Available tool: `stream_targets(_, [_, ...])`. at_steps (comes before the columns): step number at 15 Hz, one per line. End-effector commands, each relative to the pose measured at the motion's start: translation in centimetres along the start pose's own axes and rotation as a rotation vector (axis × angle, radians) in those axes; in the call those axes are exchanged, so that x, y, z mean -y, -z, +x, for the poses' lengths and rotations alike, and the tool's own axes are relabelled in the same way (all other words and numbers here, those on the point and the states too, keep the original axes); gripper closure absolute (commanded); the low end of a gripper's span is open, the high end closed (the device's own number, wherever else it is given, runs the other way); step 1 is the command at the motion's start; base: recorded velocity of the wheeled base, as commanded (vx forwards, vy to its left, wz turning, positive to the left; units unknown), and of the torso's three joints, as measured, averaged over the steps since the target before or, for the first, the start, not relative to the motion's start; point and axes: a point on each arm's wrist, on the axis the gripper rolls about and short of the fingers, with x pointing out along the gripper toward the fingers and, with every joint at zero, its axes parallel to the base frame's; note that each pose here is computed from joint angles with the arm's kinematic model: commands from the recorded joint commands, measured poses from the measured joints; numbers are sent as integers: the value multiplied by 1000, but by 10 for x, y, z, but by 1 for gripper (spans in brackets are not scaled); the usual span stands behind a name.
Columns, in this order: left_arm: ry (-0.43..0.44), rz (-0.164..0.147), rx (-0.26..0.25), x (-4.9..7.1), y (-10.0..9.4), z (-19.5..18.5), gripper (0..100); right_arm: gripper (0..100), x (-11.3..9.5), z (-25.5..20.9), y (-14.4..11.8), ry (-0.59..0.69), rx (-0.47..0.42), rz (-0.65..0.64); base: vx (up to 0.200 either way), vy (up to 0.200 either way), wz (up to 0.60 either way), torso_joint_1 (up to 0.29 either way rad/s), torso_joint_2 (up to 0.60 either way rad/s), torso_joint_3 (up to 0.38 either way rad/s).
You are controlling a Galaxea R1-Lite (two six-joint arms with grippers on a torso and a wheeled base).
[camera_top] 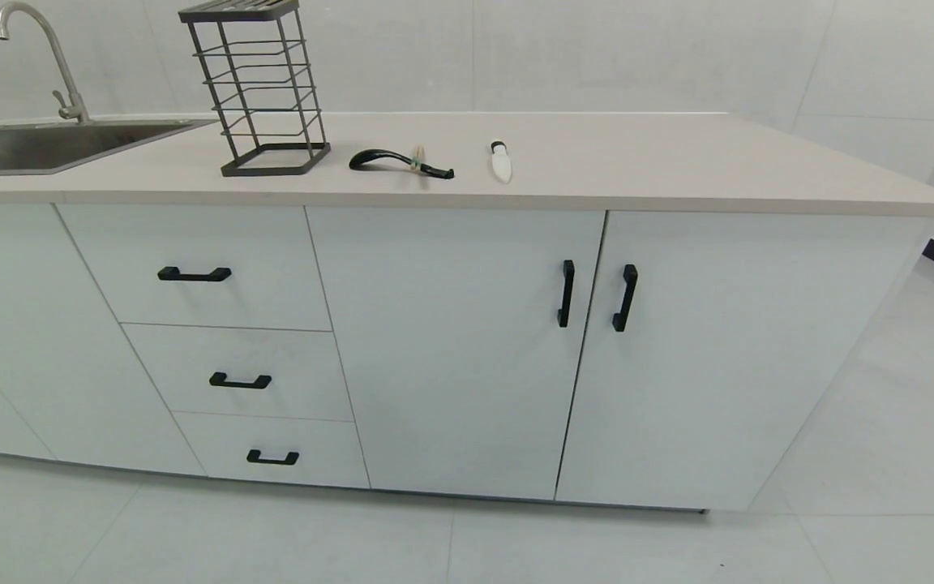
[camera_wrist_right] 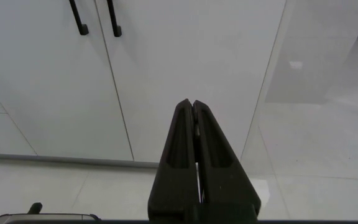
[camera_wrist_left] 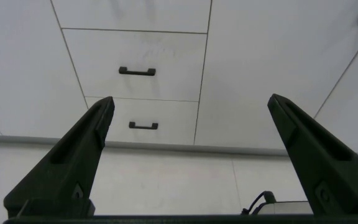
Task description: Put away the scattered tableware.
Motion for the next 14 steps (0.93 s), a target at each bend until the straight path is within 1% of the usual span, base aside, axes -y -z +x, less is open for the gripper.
stream_targets(1, [1,1,0,0,0,0,0,100,0,0,0,0,0,0,0,200,0,-2,-2,2])
stream_targets(2, [2,1,0,0,0,0,0,100,0,0,0,0,0,0,0,0,0,0,0,0])
stream_targets(3, [5,9,0,0,0,0,0,100,0,0,0,0,0,0,0,0,0,0,0,0])
stream_targets(5, [5,1,-1,0,0,0,0,100,0,0,0,-2,-1,-2,0,0,0,0,0,0])
stream_targets(7, [-3,-11,0,0,0,0,0,100,0,0,0,0,-1,0,0,200,0,0,7,7])
stream_targets(9, [-21,-14,2,0,0,0,0,100,0,0,0,1,0,-2,0,200,0,2,0,5])
stream_targets(10, [-41,-28,3,-1,0,0,0,100,0,0,0,1,0,-2,0,200,0,12,-2,-2])
stream_targets(13, [-42,-26,5,-1,0,0,0,100,0,0,0,3,-1,-3,0,0,0,0,0,0])
stream_targets(14, [-42,-25,5,-1,0,0,0,100,0,0,0,3,-1,-3,0,0,600,-2,-2,7])
